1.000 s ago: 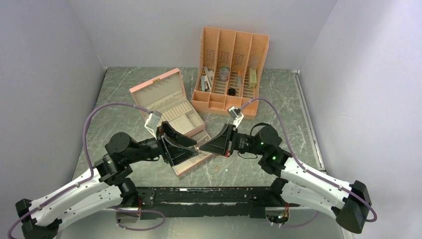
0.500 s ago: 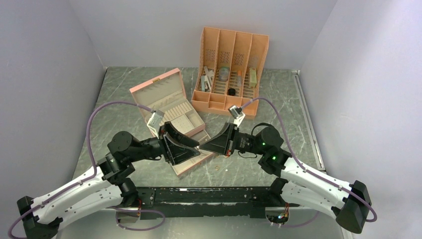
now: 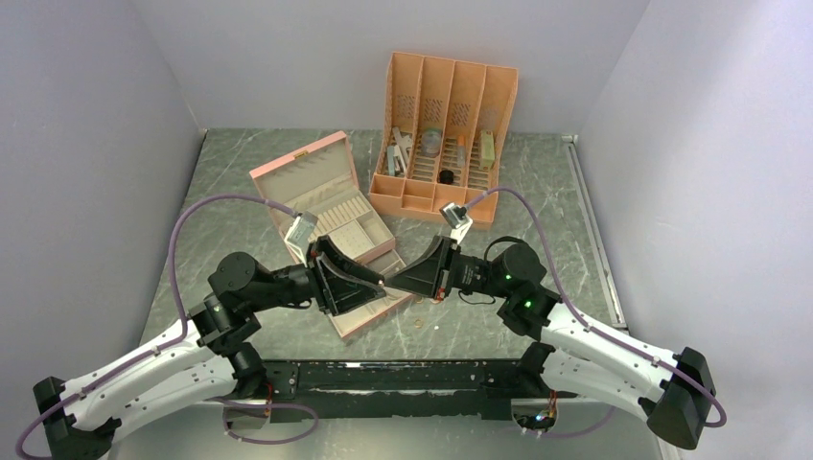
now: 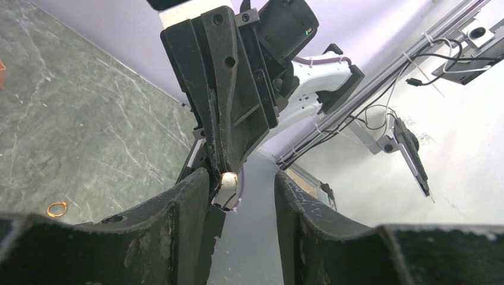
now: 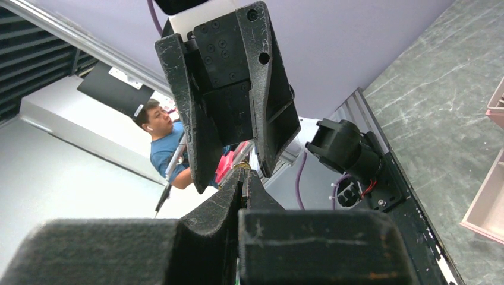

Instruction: Organize the mixed jewelry

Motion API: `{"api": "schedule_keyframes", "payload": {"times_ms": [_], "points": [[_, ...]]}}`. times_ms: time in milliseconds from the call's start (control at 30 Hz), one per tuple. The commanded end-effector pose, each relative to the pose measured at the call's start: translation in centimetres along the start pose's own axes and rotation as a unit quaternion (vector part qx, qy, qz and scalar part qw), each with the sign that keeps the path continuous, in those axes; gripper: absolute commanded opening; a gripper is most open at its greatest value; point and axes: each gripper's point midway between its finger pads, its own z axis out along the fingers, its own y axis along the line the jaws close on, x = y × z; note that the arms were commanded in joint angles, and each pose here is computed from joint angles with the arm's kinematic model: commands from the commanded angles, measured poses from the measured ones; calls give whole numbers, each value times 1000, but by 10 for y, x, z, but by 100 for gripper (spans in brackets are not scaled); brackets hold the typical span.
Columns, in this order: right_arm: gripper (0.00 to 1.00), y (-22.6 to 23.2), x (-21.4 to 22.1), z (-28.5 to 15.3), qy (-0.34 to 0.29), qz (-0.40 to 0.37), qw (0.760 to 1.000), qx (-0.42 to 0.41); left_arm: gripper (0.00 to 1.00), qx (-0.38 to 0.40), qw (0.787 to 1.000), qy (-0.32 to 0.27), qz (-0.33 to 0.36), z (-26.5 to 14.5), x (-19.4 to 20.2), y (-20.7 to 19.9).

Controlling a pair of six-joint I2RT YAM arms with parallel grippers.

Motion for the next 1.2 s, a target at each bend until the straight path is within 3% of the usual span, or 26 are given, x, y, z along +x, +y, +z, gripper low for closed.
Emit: {"api": "schedule_keyframes", "payload": {"times_ms": [0, 533, 767, 1000, 1167], "points": [[0, 1, -2, -1, -6, -8, 1000, -4, 47, 23, 1000, -5, 5, 0, -2, -8], [0, 0, 0, -2, -6, -7, 1000, -6, 32, 25, 1000, -4, 5, -1, -1, -8], [0, -2, 1, -4, -7, -7, 1000, -6, 6, 24, 1000, -6, 4, -1, -1, -8], [0, -4, 2, -5, -4, -11, 1000, -1, 5, 16, 1000, -11, 4, -2, -4, -7], [25, -8, 1, -6, -7, -25, 1000, 16, 5, -2, 1000, -10, 7, -2, -5, -2]]}}
